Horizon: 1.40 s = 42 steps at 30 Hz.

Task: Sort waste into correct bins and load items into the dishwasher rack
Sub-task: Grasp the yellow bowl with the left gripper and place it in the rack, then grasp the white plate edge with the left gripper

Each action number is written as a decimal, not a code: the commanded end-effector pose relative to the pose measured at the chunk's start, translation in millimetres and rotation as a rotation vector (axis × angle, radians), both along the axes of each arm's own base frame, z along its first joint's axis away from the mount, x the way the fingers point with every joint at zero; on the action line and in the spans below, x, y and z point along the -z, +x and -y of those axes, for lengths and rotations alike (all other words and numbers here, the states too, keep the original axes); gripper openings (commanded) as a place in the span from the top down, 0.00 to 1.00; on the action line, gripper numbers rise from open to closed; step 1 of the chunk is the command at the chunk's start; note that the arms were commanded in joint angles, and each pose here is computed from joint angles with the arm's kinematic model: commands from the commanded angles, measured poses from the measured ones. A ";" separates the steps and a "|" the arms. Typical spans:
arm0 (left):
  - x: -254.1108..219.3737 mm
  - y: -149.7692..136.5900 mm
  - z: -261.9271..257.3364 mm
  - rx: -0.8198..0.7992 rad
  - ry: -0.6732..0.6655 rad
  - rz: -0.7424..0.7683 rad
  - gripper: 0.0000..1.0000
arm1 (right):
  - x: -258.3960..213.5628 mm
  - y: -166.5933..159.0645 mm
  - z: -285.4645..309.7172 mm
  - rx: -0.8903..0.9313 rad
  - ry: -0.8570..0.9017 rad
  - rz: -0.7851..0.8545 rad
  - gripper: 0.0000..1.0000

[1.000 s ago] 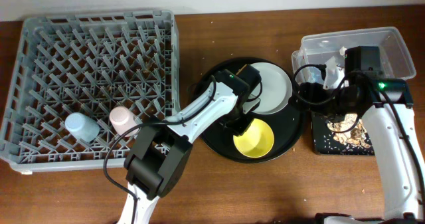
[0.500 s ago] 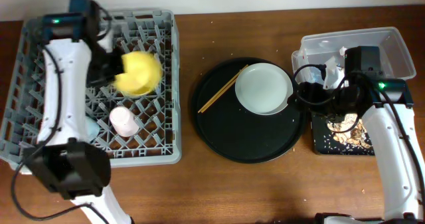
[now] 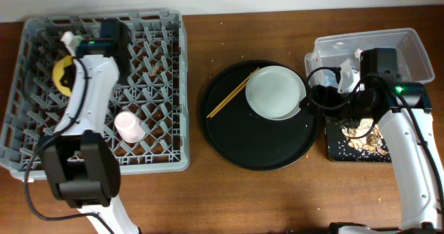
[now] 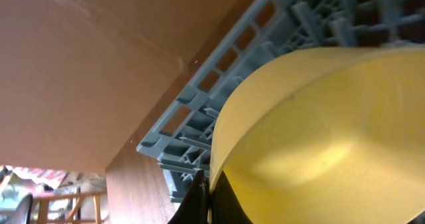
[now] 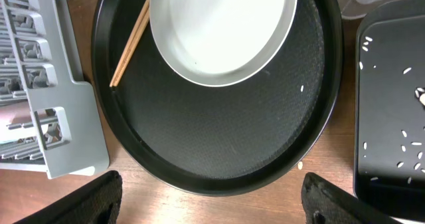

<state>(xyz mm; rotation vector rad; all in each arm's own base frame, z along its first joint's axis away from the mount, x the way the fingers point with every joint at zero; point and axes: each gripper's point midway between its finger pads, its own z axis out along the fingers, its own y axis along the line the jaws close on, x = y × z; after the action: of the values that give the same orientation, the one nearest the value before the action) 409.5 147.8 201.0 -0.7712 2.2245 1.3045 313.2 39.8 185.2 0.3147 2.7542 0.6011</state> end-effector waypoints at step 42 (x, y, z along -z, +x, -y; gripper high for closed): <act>172.1 8.0 472.5 1.127 -1.098 -0.399 0.46 | 12.8 4.7 7.6 0.007 -0.030 -0.037 0.09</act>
<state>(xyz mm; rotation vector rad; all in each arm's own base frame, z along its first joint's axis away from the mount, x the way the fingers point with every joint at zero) 423.5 -327.7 57.5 0.7374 2.7163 -0.3640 314.7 36.5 177.7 0.3254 2.7780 0.5755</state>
